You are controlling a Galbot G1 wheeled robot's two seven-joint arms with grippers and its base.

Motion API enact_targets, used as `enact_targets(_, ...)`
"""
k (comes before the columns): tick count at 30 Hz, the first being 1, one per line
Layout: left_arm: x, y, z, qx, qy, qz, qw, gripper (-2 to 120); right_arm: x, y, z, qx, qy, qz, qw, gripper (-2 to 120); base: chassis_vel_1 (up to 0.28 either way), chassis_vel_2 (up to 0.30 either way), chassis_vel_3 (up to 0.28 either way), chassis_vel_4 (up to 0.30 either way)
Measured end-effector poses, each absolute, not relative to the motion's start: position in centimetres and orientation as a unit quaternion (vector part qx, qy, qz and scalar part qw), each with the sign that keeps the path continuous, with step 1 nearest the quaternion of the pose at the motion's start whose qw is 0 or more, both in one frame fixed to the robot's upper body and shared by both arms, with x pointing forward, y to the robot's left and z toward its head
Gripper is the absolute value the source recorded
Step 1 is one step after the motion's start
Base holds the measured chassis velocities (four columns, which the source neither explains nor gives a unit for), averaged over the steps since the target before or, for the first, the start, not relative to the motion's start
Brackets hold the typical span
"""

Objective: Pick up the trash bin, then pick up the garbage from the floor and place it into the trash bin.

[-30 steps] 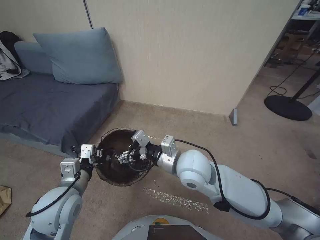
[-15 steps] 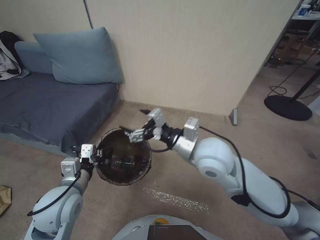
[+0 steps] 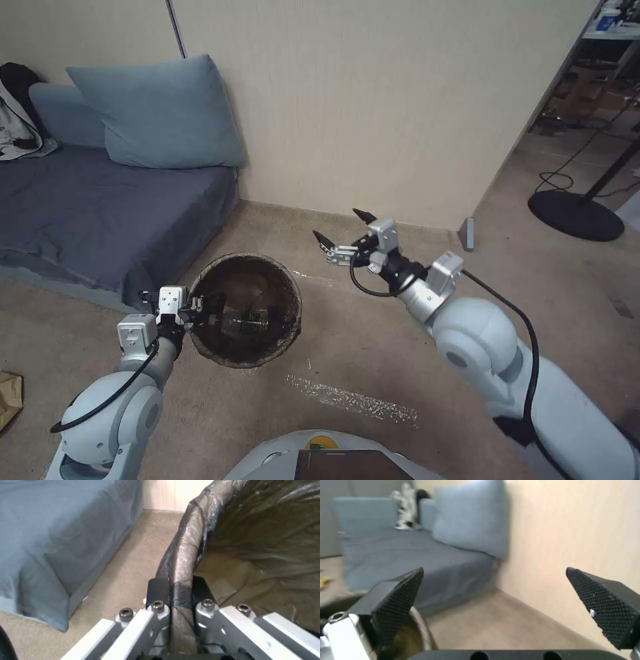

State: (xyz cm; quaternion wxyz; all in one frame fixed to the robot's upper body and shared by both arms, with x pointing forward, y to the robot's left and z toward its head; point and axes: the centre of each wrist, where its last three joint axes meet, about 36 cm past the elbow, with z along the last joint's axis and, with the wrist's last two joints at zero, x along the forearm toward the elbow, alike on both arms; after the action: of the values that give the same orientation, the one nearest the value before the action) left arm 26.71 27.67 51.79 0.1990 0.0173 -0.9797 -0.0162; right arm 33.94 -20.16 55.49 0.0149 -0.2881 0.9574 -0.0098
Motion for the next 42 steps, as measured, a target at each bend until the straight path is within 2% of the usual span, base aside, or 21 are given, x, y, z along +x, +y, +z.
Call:
enact_targets(6,26.6,27.9,51.8,0.022,-0.980,-0.019,0.197,3,31.9,-20.5,52.4,-0.233,0.972,-0.010,0.016,100,0.000,0.000,0.000,0.000)
enact_targets(13,26.5,28.1,51.8,0.020,-0.981,-0.027,0.193,3,29.3,-21.0,48.3,-0.100,0.993,-0.018,0.055,100,0.000,0.000,0.000,0.000)
enact_targets(20,26.5,28.2,51.9,0.017,-0.981,-0.029,0.192,3,26.2,-21.9,45.3,-0.022,0.998,-0.028,0.055,100,0.000,0.000,0.000,0.000)
enact_targets(42,26.2,28.2,51.9,0.018,-0.981,-0.035,0.191,3,22.1,-25.7,43.8,0.025,0.997,-0.052,0.054,100,0.056,0.056,0.057,0.055)
